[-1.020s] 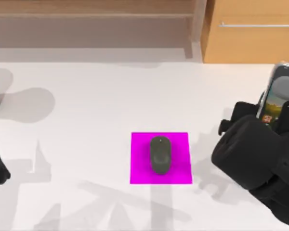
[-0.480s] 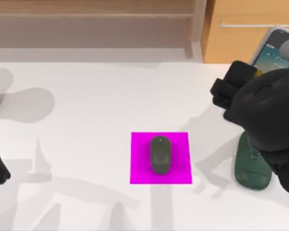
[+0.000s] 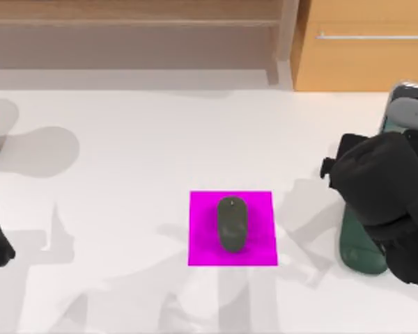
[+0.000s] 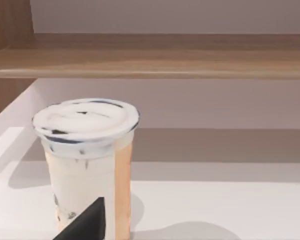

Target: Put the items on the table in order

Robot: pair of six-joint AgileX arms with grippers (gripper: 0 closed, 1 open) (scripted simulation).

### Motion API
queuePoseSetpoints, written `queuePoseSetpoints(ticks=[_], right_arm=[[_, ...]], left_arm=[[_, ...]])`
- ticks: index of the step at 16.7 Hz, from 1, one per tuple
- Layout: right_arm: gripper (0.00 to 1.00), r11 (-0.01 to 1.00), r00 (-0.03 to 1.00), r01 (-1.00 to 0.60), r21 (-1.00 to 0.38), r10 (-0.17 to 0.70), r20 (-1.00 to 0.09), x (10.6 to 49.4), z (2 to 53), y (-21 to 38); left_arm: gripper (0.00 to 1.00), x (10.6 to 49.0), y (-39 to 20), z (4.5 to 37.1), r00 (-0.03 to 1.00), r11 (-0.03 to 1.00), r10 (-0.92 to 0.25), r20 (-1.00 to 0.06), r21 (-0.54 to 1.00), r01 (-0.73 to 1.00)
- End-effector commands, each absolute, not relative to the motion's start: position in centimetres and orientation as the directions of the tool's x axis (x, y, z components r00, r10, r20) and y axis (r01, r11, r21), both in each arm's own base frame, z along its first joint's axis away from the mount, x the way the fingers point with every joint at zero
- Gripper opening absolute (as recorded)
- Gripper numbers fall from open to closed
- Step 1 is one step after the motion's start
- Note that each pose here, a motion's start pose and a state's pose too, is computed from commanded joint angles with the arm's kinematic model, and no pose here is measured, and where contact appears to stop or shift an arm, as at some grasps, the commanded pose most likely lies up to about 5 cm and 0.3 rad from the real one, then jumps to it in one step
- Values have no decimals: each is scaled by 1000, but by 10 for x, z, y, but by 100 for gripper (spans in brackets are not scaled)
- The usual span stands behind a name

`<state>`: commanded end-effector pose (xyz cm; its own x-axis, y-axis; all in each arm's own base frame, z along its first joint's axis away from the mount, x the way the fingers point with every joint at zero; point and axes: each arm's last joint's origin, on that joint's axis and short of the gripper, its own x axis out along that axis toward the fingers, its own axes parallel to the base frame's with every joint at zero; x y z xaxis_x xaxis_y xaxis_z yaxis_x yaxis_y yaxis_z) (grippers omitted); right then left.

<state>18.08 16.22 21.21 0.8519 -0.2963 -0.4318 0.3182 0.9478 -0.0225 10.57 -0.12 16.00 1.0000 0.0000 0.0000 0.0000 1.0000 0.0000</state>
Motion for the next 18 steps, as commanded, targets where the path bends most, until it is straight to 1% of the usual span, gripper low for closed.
queuePoseSetpoints(ticks=[3,16,17,18], right_arm=[[0,948,852,318,-23,-296,-432,181,212,162],[98,948,852,318,-23,-296,-432,181,212,162],[100,948,852,318,-23,-296,-432,181,212,162],[100,948,852,318,-23,-296,-432,181,212,162]], left_arm=[[100,106,-1,160,1000,1000,0,0,0,0],[100,106,-1,160,1000,1000,0,0,0,0],[100,106,-1,160,1000,1000,0,0,0,0],[100,106,-1,160,1000,1000,0,0,0,0]])
